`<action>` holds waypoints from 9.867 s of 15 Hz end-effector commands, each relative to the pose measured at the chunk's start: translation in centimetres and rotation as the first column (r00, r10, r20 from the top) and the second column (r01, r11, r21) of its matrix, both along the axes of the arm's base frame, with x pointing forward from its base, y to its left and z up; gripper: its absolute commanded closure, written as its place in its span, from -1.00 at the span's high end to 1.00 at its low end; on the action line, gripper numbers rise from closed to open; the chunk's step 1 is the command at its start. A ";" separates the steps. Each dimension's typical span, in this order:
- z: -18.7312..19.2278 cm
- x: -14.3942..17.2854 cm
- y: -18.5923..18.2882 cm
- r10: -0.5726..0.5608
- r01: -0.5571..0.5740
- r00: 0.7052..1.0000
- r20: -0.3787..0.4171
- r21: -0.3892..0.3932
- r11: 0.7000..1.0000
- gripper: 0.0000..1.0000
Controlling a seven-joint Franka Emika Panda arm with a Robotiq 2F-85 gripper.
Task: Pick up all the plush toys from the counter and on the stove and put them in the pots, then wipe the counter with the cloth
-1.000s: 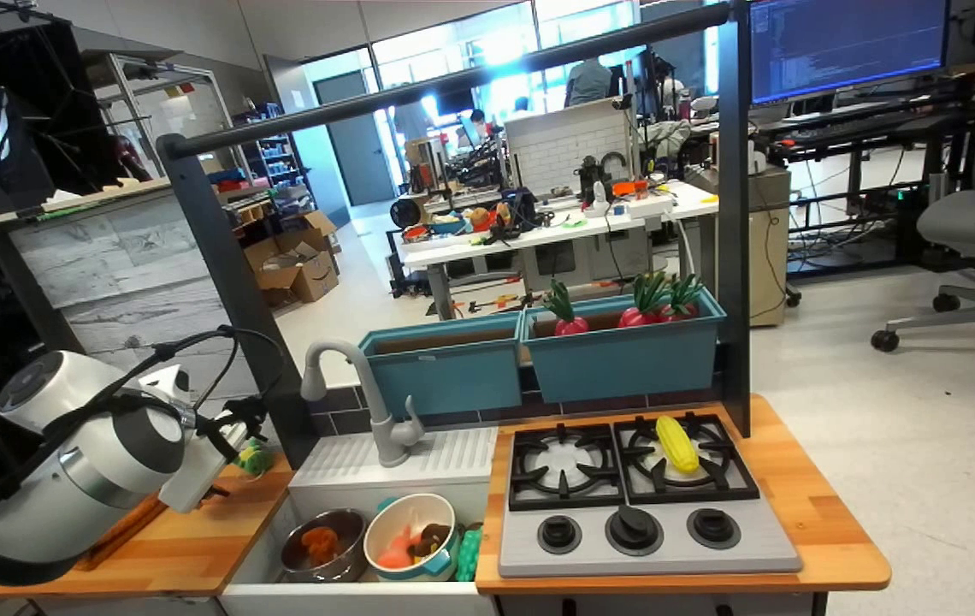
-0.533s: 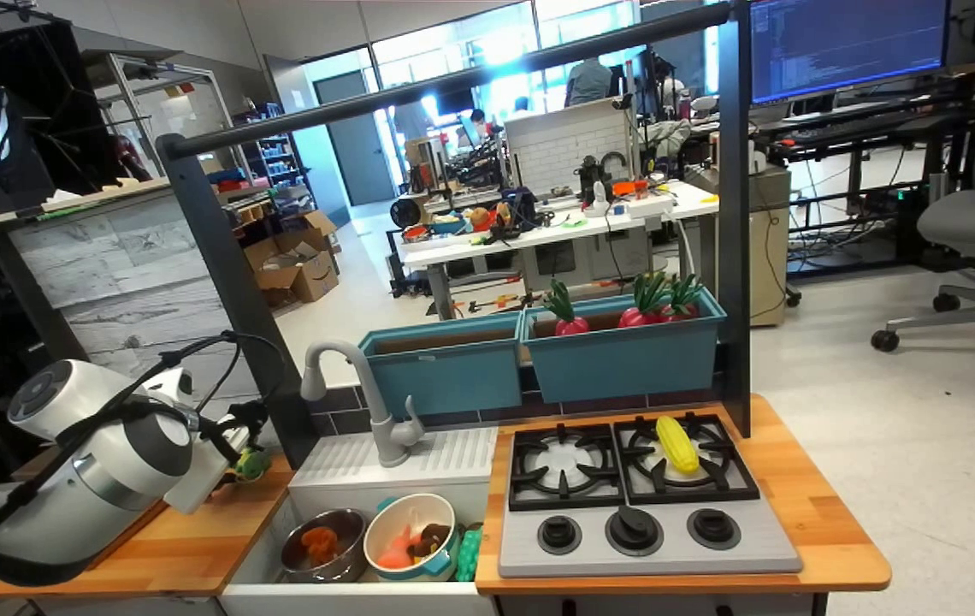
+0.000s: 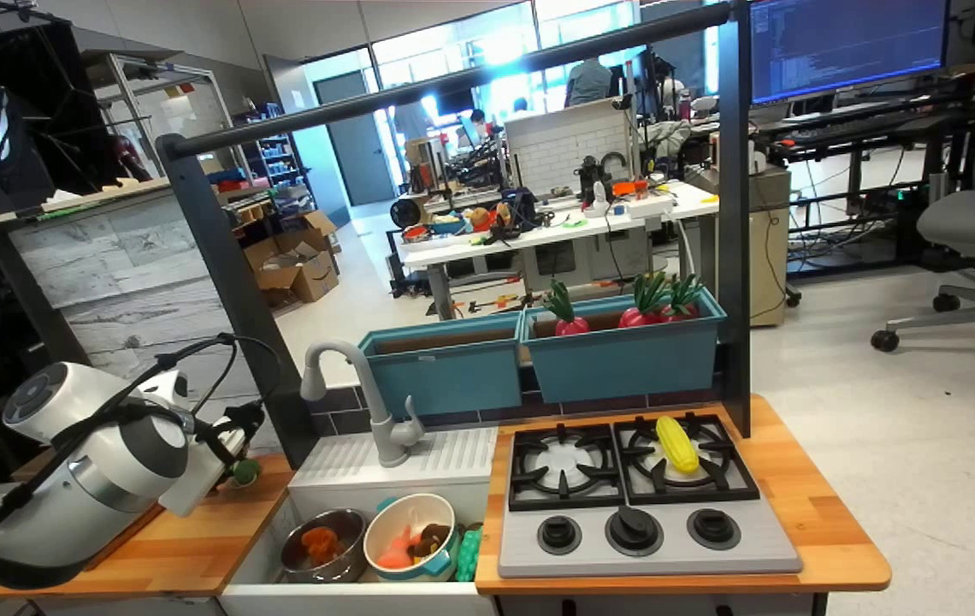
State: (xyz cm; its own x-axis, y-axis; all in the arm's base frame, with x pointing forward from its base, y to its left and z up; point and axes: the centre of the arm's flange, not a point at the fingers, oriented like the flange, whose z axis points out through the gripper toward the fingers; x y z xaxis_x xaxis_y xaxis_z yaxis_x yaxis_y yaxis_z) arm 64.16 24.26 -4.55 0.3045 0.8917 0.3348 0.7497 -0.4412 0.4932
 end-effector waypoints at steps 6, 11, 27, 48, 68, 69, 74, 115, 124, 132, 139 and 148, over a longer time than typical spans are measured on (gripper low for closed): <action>4.6 -4.7 -6.9 -0.187 0.159 0.970 -0.154 -0.177 0.971 -0.93; 3.3 -5.8 -13.4 -0.294 0.245 0.936 -0.195 -0.237 0.940 -0.93; 16.3 -9.8 -5.8 -0.041 0.046 0.996 -0.084 0.058 0.997 1.00; 13.1 3.6 7.6 0.027 0.122 0.768 -0.640 0.187 0.975 1.00; 9.2 -2.3 16.8 -0.103 0.094 0.817 -0.567 -0.045 0.995 1.00; 8.8 -2.0 17.0 -0.106 0.096 0.819 -0.564 -0.047 0.994 1.00; 5.2 -1.1 16.8 -0.129 0.105 0.779 -0.614 -0.075 0.992 1.00; 2.6 1.2 1.2 -0.419 0.404 0.769 -0.483 -0.142 0.904 1.00; -5.6 2.3 8.5 -0.365 0.290 0.809 -0.460 -0.227 0.930 1.00; -3.8 2.5 18.5 -0.284 0.269 0.890 -0.357 -0.093 0.959 1.00; -5.2 -2.5 12.2 -0.417 0.369 0.734 -0.536 -0.201 0.907 1.00; -3.8 -2.9 -0.1 -0.693 0.596 0.519 -0.500 -0.369 0.713 1.00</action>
